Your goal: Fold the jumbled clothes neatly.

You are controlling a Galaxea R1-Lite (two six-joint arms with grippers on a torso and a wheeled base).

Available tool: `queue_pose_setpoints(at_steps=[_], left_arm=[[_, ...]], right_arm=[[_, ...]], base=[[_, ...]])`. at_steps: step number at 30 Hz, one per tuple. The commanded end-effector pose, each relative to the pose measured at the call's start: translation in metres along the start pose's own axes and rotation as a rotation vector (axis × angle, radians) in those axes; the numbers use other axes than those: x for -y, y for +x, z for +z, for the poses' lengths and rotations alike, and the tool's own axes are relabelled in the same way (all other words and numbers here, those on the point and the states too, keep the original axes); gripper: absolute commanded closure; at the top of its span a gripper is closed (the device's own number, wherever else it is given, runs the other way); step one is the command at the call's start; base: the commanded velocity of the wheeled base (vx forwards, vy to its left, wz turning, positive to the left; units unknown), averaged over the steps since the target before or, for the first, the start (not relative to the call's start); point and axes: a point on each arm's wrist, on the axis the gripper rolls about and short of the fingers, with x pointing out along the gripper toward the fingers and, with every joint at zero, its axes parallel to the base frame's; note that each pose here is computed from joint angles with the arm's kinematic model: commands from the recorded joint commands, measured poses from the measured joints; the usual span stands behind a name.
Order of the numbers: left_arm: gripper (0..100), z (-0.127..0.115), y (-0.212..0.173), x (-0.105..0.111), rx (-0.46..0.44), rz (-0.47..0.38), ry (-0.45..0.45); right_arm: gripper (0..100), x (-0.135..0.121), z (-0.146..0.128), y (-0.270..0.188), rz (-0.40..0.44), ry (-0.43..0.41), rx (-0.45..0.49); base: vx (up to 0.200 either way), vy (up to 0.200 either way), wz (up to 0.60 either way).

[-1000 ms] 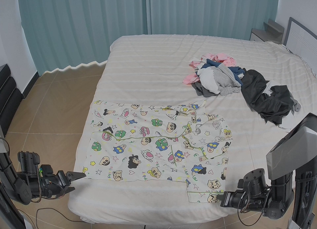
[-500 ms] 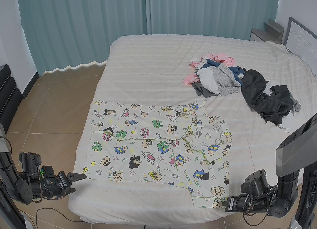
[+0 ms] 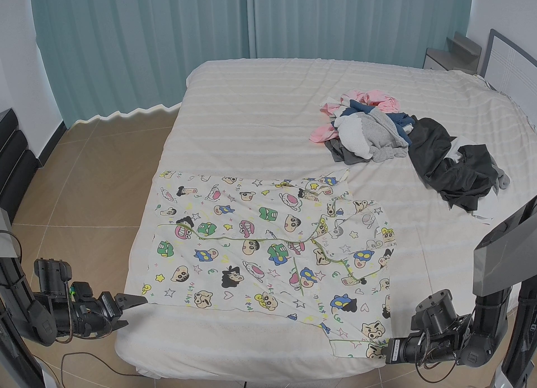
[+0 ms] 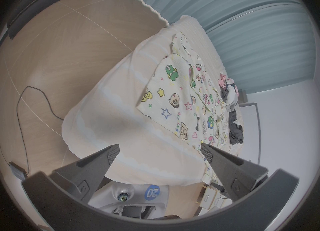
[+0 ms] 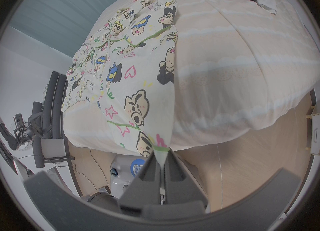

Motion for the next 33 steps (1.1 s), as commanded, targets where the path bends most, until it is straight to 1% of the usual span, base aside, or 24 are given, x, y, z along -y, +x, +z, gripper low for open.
queue_pose_setpoints(at_steps=[1, 3, 6, 10, 13, 14, 16, 19, 22, 24, 33], left_arm=[[0, 0.001, 0.011, -0.009, -0.006, 0.068, -0.008], [0, -0.001, 0.015, -0.013, -0.021, 0.084, 0.023], [0, -0.002, 0.020, -0.017, -0.035, 0.089, 0.049], [0, 0.000, 0.022, -0.012, -0.013, 0.065, 0.076], [0, 0.000, 0.025, -0.010, -0.018, 0.058, 0.066], [0, 0.005, 0.031, -0.004, 0.006, 0.040, 0.051], [0, 0.010, 0.038, 0.002, 0.040, 0.049, 0.040], [0, 0.009, 0.053, 0.004, 0.069, 0.117, 0.051], [0, 0.016, 0.067, 0.003, 0.118, 0.154, 0.060], [0, 0.018, 0.074, 0.001, 0.117, 0.160, 0.062], [0, 0.023, 0.087, 0.008, 0.129, 0.136, 0.091]], right_arm=[[100, 0.005, -0.005, -0.003, -0.029, -0.004, -0.036], [100, 0.006, -0.007, -0.003, -0.043, -0.013, -0.053], [100, 0.007, -0.007, -0.003, -0.043, -0.010, -0.051], [100, 0.006, -0.006, -0.003, -0.038, -0.012, -0.043], [100, 0.005, -0.006, -0.003, -0.034, -0.013, -0.038], [100, 0.004, -0.004, -0.003, -0.022, -0.014, -0.017], [100, 0.002, -0.002, -0.003, -0.007, -0.015, 0.003], [100, 0.000, 0.001, -0.003, 0.013, -0.012, 0.028], [100, -0.001, 0.002, -0.003, 0.020, -0.012, 0.040], [100, -0.001, 0.002, -0.004, 0.021, -0.011, 0.043], [100, -0.003, 0.005, -0.007, 0.037, -0.008, 0.061]], base=[[0.000, 0.000, 0.00], [0.000, 0.000, 0.00], [0.000, 0.000, 0.00], [0.000, 0.000, 0.00], [0.000, 0.000, 0.00], [0.000, 0.000, 0.00], [0.000, 0.000, 0.00], [0.000, 0.000, 0.00], [0.000, 0.000, 0.00], [0.000, 0.000, 0.00], [0.000, 0.000, 0.00]])
